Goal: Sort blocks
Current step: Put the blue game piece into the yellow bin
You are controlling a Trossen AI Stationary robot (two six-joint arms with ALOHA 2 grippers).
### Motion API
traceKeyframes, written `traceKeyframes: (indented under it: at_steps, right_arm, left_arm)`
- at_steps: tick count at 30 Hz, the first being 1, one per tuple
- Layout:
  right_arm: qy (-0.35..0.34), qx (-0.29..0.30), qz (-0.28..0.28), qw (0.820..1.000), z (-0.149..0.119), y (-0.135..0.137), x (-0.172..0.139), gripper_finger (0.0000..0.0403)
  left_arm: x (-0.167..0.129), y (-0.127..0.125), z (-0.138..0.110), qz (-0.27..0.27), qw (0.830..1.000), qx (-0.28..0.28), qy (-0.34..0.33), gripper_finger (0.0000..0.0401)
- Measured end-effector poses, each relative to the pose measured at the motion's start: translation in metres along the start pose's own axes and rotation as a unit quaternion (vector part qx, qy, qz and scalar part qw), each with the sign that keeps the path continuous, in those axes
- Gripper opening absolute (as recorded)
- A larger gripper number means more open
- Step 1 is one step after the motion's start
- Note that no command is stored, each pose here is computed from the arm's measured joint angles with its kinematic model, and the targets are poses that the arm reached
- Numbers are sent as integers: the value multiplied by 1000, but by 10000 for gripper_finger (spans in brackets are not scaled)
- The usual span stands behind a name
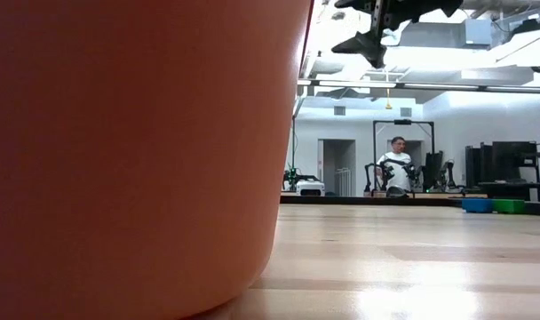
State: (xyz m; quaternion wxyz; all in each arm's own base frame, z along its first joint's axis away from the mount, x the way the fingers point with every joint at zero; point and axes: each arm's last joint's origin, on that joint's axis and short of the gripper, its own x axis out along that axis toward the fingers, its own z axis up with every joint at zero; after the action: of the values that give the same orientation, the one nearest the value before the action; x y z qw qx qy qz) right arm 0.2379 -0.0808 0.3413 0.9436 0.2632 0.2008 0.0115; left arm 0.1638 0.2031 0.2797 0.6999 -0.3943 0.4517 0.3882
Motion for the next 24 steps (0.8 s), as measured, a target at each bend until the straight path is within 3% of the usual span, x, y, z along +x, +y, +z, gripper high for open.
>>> traceKeyframes:
  at_steps: [5,10,14,19,22,24]
  right_arm:
    - [4,-3,-19,1000,-2,1,1,345]
    - [8,-7,-49,999,-3,-8,-2,345]
    - [17,3,-73,997,-4,-14,-8,345]
    - [24,5,-134,991,-8,-21,-27,345]
    - [19,2,-175,984,-10,-34,-30,345]
    - [9,7,-204,979,-15,-47,-27,345]
  left_arm:
    - [6,12,-10,34,998,4,47,97]
    - [6,13,-16,16,996,23,84,207]
    - [-3,9,-11,-1,997,13,73,284]
    - [-50,-24,11,-19,996,84,-32,301]
    - [-84,-56,22,-46,977,150,-144,289]
    - [-101,-76,28,-75,960,164,-216,282]
